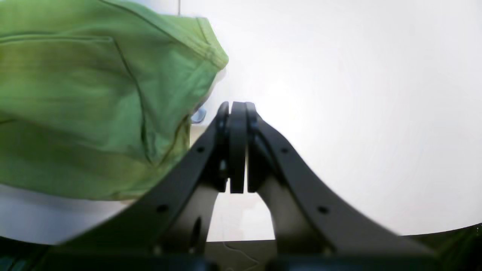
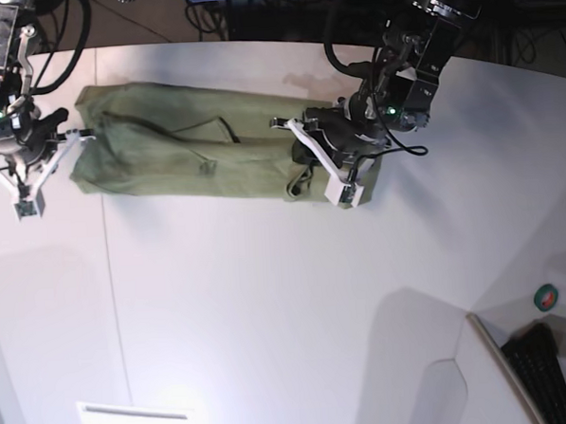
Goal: Layout the t-shirt on the table in an organized manner, then fold the t-shirt properly
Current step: 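Grasp the folded strip end with the left gripper and fold it toward the right gripper, then release the folded end and raise the left gripper away, then press and tuck the folded shirt with the right gripper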
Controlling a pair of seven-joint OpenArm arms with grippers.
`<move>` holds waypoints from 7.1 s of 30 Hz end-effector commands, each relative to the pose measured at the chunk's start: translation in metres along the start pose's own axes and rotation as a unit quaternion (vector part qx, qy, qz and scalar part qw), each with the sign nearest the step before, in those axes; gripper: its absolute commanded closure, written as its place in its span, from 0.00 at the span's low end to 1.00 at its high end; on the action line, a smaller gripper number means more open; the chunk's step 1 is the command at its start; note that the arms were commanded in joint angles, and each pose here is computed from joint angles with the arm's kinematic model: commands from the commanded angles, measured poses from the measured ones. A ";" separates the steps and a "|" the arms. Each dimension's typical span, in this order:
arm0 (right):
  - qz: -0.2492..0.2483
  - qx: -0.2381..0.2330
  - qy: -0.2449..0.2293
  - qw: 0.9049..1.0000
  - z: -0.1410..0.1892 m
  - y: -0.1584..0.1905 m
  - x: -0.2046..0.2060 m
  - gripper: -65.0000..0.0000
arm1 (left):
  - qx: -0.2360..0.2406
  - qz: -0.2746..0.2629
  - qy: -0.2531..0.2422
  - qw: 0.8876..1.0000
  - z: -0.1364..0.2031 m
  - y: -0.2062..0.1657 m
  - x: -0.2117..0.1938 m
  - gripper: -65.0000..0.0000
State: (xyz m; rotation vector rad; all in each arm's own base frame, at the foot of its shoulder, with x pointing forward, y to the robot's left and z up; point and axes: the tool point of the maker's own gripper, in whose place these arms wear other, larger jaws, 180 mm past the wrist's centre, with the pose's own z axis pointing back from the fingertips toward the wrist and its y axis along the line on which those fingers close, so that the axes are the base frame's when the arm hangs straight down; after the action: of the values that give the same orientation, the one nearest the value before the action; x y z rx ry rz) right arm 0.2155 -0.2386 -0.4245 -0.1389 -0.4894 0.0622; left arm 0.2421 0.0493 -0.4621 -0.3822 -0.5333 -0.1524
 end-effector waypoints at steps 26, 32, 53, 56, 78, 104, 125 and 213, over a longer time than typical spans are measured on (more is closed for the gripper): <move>0.004 -0.007 -0.020 1.000 0.004 -0.006 0.012 1.00 | -0.023 0.005 -0.027 0.999 0.000 -0.019 0.018 0.65; 0.004 -0.007 -0.020 1.000 0.004 -0.006 0.012 1.00 | -0.035 0.007 -0.037 0.999 -0.003 -0.030 0.028 0.50; 0.153 0.183 -0.092 0.967 0.051 0.177 0.037 1.00 | 0.163 0.082 -0.125 0.975 0.105 0.166 0.042 1.00; 0.216 0.248 -0.096 0.939 0.071 0.239 0.032 1.00 | 0.211 0.103 -0.093 0.968 0.121 0.210 0.013 1.00; 0.246 0.295 0.005 0.923 -0.019 0.320 0.002 1.00 | 0.120 0.022 -0.124 0.985 0.127 0.152 0.023 1.00; 0.256 0.282 0.011 0.924 -0.024 0.307 -0.001 1.00 | 0.063 -0.057 -0.010 0.996 0.020 0.080 0.008 1.00; 0.273 0.244 -0.074 0.928 0.026 0.275 0.065 1.00 | 0.033 -0.059 0.076 0.995 0.012 0.052 -0.045 1.00; -0.033 0.227 -0.064 0.971 0.032 0.244 0.098 0.53 | 0.166 0.120 -0.092 0.974 0.183 0.237 -0.067 1.00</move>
State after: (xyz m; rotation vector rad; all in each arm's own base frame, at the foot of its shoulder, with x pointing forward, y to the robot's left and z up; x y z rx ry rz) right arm 0.2712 0.0141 -0.3973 0.3224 -0.5544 0.1198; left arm 0.1489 0.3364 -0.4383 -0.1422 -0.6345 0.2184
